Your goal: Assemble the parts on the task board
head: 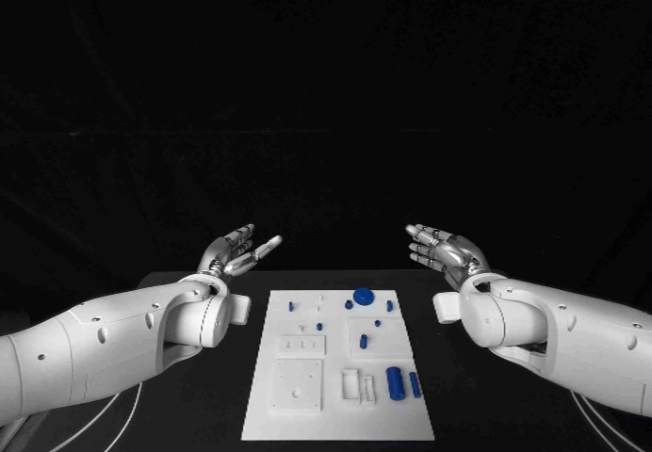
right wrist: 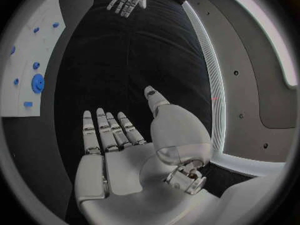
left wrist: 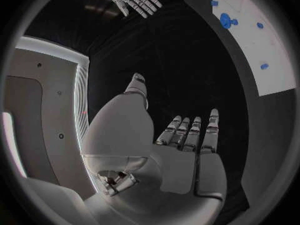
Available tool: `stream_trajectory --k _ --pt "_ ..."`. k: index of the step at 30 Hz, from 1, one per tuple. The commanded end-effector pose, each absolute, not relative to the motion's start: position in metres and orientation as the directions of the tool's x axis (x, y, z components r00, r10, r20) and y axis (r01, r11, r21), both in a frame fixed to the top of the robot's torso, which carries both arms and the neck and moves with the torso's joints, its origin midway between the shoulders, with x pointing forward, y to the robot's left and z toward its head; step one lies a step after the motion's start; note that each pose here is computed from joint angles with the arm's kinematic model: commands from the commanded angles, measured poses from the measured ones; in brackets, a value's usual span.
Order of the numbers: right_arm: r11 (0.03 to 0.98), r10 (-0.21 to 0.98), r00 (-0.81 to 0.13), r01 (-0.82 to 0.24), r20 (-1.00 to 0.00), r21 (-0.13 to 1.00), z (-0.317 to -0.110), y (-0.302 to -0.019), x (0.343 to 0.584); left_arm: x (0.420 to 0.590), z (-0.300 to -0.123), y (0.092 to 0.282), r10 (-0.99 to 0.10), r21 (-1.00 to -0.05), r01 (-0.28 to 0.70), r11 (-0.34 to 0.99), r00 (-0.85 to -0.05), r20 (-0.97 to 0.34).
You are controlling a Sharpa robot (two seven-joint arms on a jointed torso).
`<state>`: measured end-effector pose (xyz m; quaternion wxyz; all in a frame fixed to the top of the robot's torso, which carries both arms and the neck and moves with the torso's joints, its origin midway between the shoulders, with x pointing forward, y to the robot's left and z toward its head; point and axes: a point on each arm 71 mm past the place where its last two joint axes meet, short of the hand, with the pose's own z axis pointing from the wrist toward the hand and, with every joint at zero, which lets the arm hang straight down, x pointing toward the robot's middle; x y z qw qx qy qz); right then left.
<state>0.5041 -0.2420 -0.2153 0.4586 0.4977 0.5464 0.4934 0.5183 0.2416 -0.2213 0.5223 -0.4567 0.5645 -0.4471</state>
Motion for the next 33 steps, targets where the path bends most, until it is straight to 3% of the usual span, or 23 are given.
stream_trajectory --k 1,9,10,21,23,28,33 --pt "0.042 0.963 -0.269 0.174 0.007 0.984 -0.218 -0.238 0.507 0.519 -0.223 0.235 -0.977 -0.980 -0.068 0.188 -0.117 -0.179" --pt "0.063 0.952 -0.305 0.198 0.001 0.978 -0.216 -0.245 0.512 0.519 -0.223 0.235 -0.977 -0.980 -0.068 0.188 -0.117 -0.179" --pt "0.078 0.961 -0.277 0.200 -0.020 0.977 -0.219 -0.255 0.515 0.520 -0.223 0.234 -0.977 -0.980 -0.074 0.185 -0.124 -0.175" --pt "0.208 0.942 -0.294 0.126 -0.164 0.970 -0.219 -0.258 0.521 0.519 -0.223 0.235 -0.978 -0.982 -0.067 0.175 -0.128 -0.166" --pt "0.249 0.930 -0.302 0.103 -0.209 0.963 -0.220 -0.257 0.524 0.519 -0.222 0.236 -0.980 -0.984 -0.062 0.165 -0.127 -0.157" --pt "0.445 0.843 -0.319 -0.040 -0.433 0.895 -0.218 -0.253 0.537 0.519 -0.220 0.239 -0.983 -0.989 -0.046 0.137 -0.129 -0.130" --pt "0.552 0.761 -0.311 -0.151 -0.570 0.820 -0.211 -0.247 0.547 0.519 -0.213 0.238 -0.982 -0.993 -0.024 0.119 -0.152 -0.114"
